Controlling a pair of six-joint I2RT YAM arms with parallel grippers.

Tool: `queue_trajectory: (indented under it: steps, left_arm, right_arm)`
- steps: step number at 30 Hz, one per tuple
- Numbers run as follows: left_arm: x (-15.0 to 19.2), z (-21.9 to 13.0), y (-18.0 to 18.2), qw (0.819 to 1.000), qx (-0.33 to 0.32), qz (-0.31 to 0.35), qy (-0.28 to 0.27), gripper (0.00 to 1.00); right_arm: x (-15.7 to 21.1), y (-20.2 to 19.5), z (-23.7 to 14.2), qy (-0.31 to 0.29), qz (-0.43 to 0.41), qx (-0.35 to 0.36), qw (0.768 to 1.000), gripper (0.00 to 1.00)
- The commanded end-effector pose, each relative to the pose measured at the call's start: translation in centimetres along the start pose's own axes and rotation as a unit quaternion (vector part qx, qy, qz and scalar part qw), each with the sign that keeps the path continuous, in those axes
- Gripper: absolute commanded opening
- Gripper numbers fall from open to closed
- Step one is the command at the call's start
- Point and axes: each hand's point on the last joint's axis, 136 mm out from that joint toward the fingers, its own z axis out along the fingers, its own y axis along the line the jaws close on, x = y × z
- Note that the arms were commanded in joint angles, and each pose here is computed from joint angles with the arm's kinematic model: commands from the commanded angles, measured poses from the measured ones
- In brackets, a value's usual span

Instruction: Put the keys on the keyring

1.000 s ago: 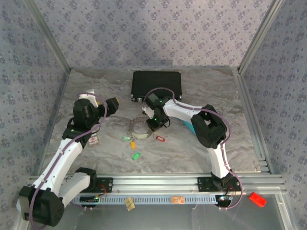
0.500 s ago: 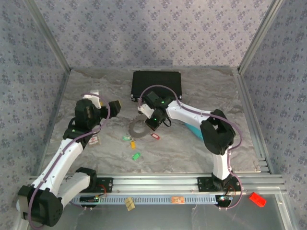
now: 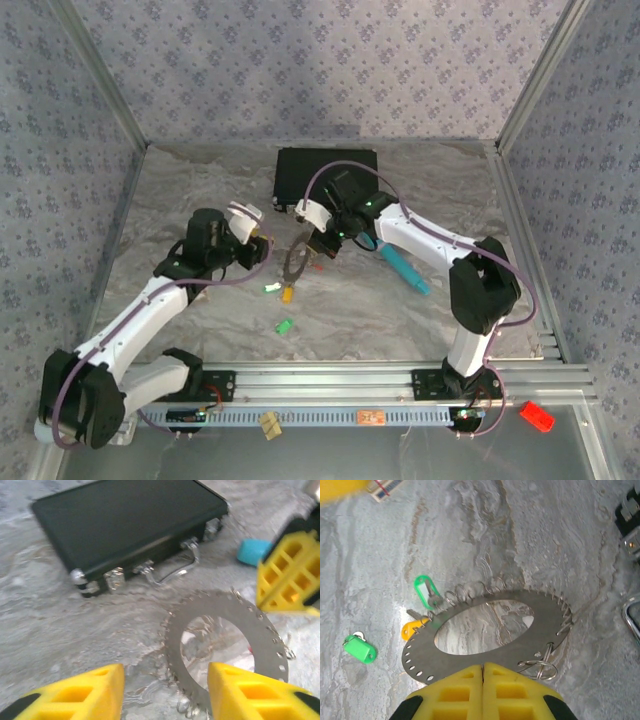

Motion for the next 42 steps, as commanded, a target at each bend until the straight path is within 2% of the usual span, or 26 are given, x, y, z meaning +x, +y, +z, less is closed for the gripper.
queue_trajectory:
  steps: [1,4,8,15,20,24,39,42]
  left_arm:
    - [0.2,0.1,-3.4,0.992,0.104,0.075,-0.017,0.42]
    - [0.0,0.3,-4.5,0.985,0.136,0.094,-0.045,0.41]
    - [0.5,1.1,-5.5,0.977,0.188,0.094,-0.044,0.33]
    - [0.8,2.0,-6.6,0.964,0.240,0.098,-0.063,0.31]
    - [0.8,2.2,-7.2,0.956,0.262,0.112,-0.075,0.29]
    - [0.7,2.6,-7.1,0.956,0.258,0.115,-0.080,0.29]
    - [0.8,2.6,-8.5,0.941,0.311,0.102,-0.087,0.29]
    - [0.5,2.5,-8.6,0.939,0.316,0.102,-0.091,0.27]
  right_arm:
    - [-1.8,1.6,-1.5,-0.041,-0.053,-0.039,0.997,0.00]
    - [-2.2,1.9,-2.0,-0.053,-0.062,-0.053,0.995,0.00]
    - [-2.7,2.4,-2.7,-0.071,-0.080,-0.066,0.992,0.00]
    - [-3.2,3.1,-3.4,-0.089,-0.105,-0.081,0.987,0.00]
    - [-3.7,3.6,-3.5,-0.098,-0.117,-0.092,0.984,0.00]
    - [-3.9,4.2,-3.6,-0.100,-0.129,-0.104,0.981,0.00]
    - [-4.3,4.6,-3.3,-0.096,-0.145,-0.101,0.979,0.00]
    - [-4.3,4.9,-3.2,-0.095,-0.147,-0.104,0.979,0.00]
